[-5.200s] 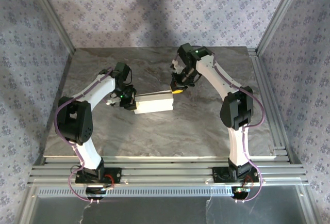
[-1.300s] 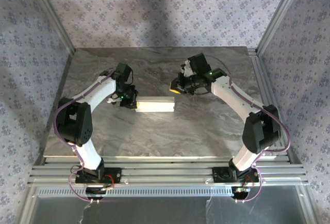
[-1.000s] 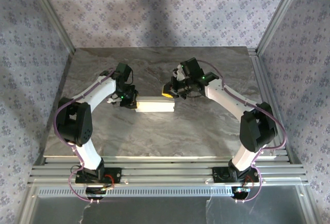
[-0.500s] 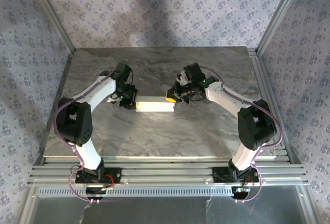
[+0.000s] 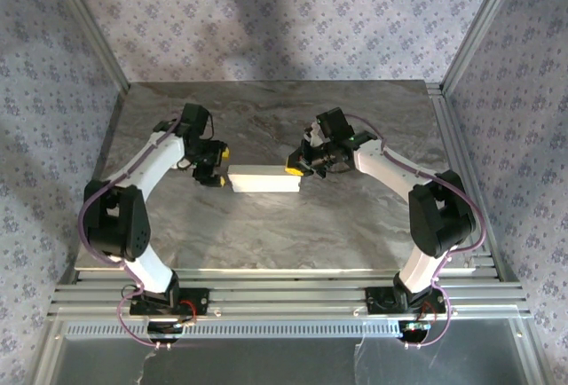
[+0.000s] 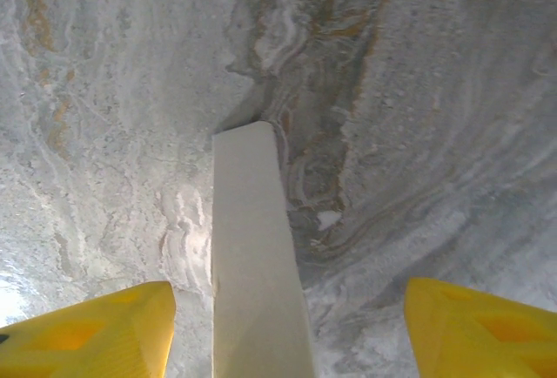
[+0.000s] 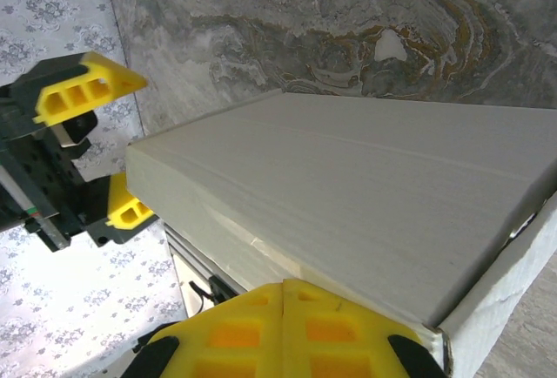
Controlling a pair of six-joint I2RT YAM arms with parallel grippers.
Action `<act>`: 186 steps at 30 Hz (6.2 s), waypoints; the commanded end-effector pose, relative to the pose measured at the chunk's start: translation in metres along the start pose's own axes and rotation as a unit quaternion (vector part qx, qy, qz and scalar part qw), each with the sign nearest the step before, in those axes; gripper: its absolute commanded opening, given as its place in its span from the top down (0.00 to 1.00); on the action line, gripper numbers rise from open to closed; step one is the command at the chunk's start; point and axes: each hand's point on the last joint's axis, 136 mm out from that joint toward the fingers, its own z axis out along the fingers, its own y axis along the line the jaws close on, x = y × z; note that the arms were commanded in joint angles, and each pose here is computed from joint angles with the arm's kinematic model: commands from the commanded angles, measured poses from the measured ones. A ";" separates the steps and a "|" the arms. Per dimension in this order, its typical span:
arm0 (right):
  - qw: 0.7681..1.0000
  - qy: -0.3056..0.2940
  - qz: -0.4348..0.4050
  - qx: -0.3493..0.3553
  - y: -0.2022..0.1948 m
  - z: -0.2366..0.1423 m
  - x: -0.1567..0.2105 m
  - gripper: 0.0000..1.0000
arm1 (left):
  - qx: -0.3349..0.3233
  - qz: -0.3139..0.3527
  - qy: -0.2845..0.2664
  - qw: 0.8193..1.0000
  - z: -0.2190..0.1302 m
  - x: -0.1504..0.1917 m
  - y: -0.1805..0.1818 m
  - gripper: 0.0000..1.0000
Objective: Fold the paper box
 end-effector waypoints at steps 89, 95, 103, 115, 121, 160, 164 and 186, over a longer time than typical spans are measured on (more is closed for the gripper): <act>0.985 0.031 0.139 0.099 -0.083 -0.004 0.097 0.41 | -0.004 0.038 0.128 0.991 0.017 0.073 0.148 0.43; 0.975 0.027 0.198 0.098 -0.089 0.005 0.108 0.40 | 0.018 -0.020 0.096 0.995 0.025 0.060 0.160 0.33; 0.973 0.011 0.217 0.073 -0.087 0.013 0.100 0.38 | 0.079 -0.029 0.078 0.993 0.044 0.052 0.141 0.34; 0.970 0.007 0.237 0.058 -0.090 0.022 0.086 0.40 | 0.122 0.006 0.033 0.992 0.059 0.033 0.134 0.47; 0.969 0.005 0.241 0.058 -0.094 0.023 0.083 0.41 | 0.149 0.036 0.018 0.988 0.061 0.027 0.129 0.52; 0.979 -0.025 0.192 0.065 -0.104 -0.008 0.034 0.50 | 0.144 0.043 0.010 0.989 0.087 0.037 0.093 1.00; 0.982 -0.033 0.173 0.063 -0.103 -0.022 0.028 0.50 | 0.161 0.034 0.005 0.986 0.090 0.041 0.071 1.00; 0.958 -0.231 0.080 0.153 -0.138 -0.180 0.011 0.01 | 0.202 0.111 0.055 0.972 0.020 0.067 0.043 0.23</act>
